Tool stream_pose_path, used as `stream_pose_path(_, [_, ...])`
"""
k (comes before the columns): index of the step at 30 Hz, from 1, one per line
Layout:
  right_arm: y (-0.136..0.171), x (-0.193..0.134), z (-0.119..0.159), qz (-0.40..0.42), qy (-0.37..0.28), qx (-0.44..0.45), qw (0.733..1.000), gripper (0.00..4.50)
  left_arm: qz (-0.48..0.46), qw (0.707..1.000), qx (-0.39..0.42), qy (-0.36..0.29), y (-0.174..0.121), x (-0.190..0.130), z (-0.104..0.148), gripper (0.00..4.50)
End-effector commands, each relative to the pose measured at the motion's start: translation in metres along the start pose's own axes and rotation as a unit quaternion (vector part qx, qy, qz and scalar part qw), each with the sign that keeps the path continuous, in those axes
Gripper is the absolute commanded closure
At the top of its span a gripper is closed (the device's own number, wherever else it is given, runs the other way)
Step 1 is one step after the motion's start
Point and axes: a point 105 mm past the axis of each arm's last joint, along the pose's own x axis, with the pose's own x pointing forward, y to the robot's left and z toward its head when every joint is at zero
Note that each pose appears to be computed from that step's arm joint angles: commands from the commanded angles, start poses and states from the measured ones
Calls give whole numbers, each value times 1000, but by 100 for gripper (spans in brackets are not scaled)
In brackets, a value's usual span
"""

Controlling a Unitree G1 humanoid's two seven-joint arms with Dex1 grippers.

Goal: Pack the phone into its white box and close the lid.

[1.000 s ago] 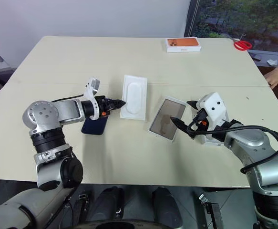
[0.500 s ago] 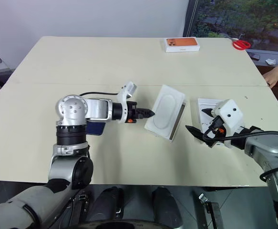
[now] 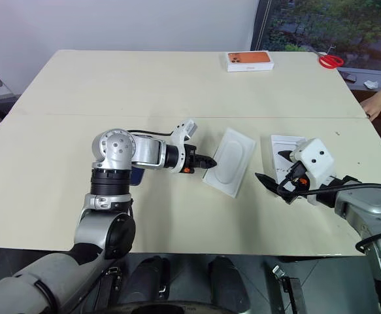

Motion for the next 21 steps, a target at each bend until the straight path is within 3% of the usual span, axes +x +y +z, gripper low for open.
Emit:
stream_pose_path(1, [2,-3,14,-7,-25,-22,999,0,-7,1000,2,-20,-5,-2,12,445])
stream_pose_path(8, [3,1,15,-4,-31,-19,999,0,-2,1000,4,-14,-3,1,12,445])
stream_pose_path(11, [7,3,15,1,-34,-17,999,0,-1,1000,4,-13,-2,1,12,362])
stream_pose_path(18, [11,6,16,6,-38,-15,999,0,-15,1000,7,-21,-6,-1,17,11])
stream_pose_path(21, [13,7,19,9,-42,-17,999,0,-18,999,4,-28,-4,-4,20,4])
